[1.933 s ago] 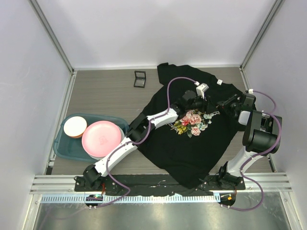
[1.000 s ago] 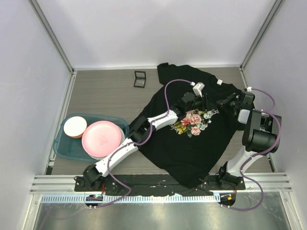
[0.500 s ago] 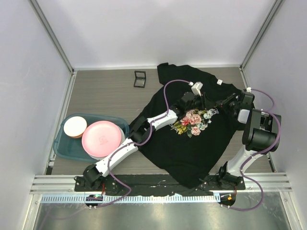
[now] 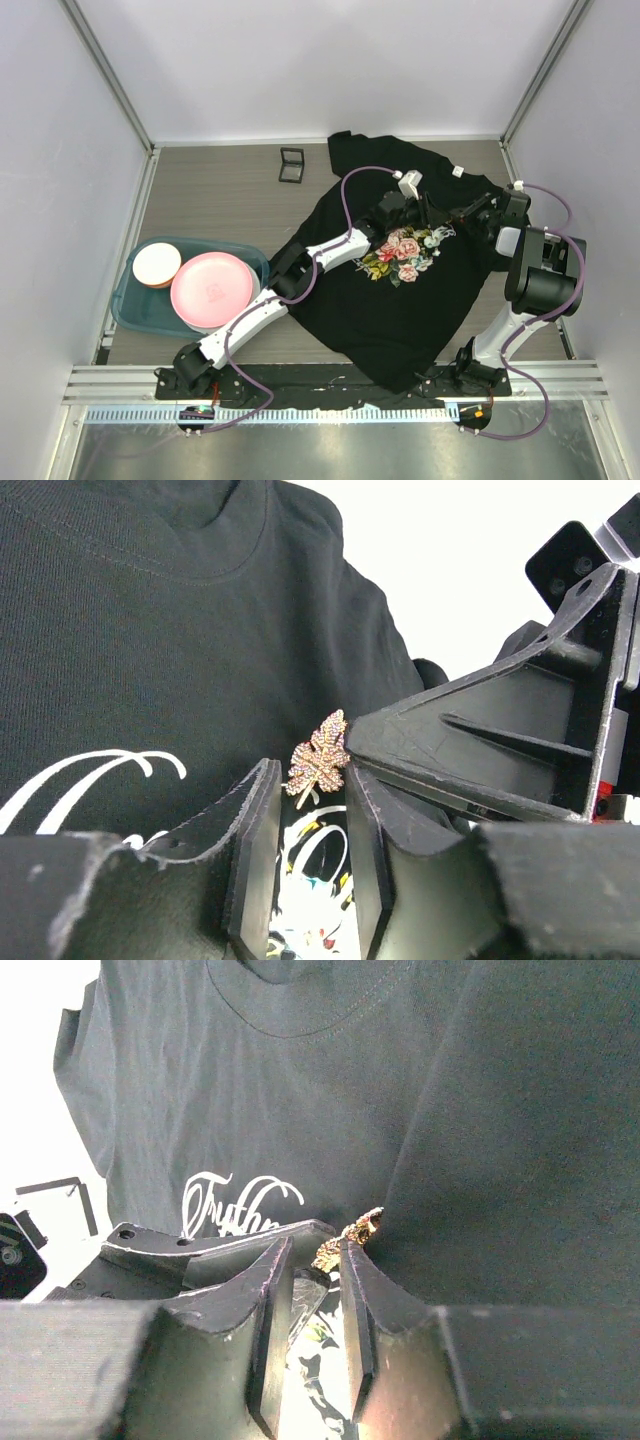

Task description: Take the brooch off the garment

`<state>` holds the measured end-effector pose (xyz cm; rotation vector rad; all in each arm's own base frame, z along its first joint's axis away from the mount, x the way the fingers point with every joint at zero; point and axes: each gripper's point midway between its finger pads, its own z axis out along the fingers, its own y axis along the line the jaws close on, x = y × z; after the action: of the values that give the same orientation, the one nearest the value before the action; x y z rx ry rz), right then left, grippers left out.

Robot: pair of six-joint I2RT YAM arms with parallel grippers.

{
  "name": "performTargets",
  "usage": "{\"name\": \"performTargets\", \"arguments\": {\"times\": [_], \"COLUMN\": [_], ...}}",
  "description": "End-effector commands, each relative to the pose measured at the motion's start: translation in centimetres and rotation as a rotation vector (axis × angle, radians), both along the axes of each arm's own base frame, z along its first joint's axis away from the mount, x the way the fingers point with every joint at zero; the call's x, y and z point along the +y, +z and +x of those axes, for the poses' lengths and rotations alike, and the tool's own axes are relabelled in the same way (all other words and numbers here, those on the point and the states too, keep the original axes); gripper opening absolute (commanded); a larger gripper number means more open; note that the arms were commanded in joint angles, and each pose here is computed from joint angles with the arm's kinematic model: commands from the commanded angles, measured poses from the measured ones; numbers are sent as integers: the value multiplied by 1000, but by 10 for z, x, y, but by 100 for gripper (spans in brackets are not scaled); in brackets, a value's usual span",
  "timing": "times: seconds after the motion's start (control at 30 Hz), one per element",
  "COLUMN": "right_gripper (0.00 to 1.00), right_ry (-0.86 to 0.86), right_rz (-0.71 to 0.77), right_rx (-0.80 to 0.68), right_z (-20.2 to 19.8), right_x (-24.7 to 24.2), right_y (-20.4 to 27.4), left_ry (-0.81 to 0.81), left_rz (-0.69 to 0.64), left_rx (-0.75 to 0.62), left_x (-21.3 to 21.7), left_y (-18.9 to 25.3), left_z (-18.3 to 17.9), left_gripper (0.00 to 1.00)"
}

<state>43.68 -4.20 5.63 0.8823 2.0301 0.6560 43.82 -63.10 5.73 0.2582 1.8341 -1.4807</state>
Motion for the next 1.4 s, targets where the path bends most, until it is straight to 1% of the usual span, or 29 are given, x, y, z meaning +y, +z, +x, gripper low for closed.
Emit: {"name": "performTargets", "arguments": {"times": [0.0, 0.07, 0.1, 0.17, 0.2, 0.27, 0.3, 0.37, 0.47, 0.6, 0.7, 0.83, 0.97, 1.1, 1.37], "right_gripper": [31, 31, 31, 31, 31, 31, 32, 32, 33, 30, 25, 20, 20, 23, 22], "right_ry": [30, 32, 32, 31, 25, 16, -8, -25, -56, -75, -68, -47, -43, -38, -25], "right_rz": [6, 8, 9, 11, 10, -1, -23, -53, -85, -106, -103, -88, -94, -88, -94], "right_rx": [-61, -61, -60, -55, -51, -40, -30, -15, 11, 39, 45, 16, 15, 23, 33], "right_z": [14, 14, 14, 13, 13, 10, 10, 5, -1, -6, -5, 5, 7, 8, 13], "right_x": [5, 6, 6, 6, 6, 4, -2, -6, -13, -17, -16, -14, -15, -14, -11], "right_y": [19, 19, 19, 17, 17, 16, 16, 18, 14, 7, 3, 6, 6, 1, -5], "left_ry": [16, 21, 24, 29, 32, 35, 35, 41, 48, 50, 50, 52, 49, 49, 45], "left_rz": [-22, -16, -16, -12, -13, -12, -14, -14, -19, -21, -27, -35, -37, -42, -42], "left_rx": [-16, -13, -11, -8, -7, -3, 0, 5, 14, 22, 20, 23, 25, 23, 21], "left_x": [0, 0, 0, 0, 1, 1, 1, 2, 4, 4, 6, 7, 7, 7, 7], "left_y": [11, 8, 9, 7, 8, 7, 7, 6, 5, 3, 4, 4, 3, 5, 4], "left_z": [5, 5, 6, 7, 8, 8, 8, 10, 13, 13, 14, 14, 14, 14, 13], "left_gripper": [33, 30, 26, 22, 16, 11, 9, 7, 0, 0, 0, 0, 0, 0, 0]}}
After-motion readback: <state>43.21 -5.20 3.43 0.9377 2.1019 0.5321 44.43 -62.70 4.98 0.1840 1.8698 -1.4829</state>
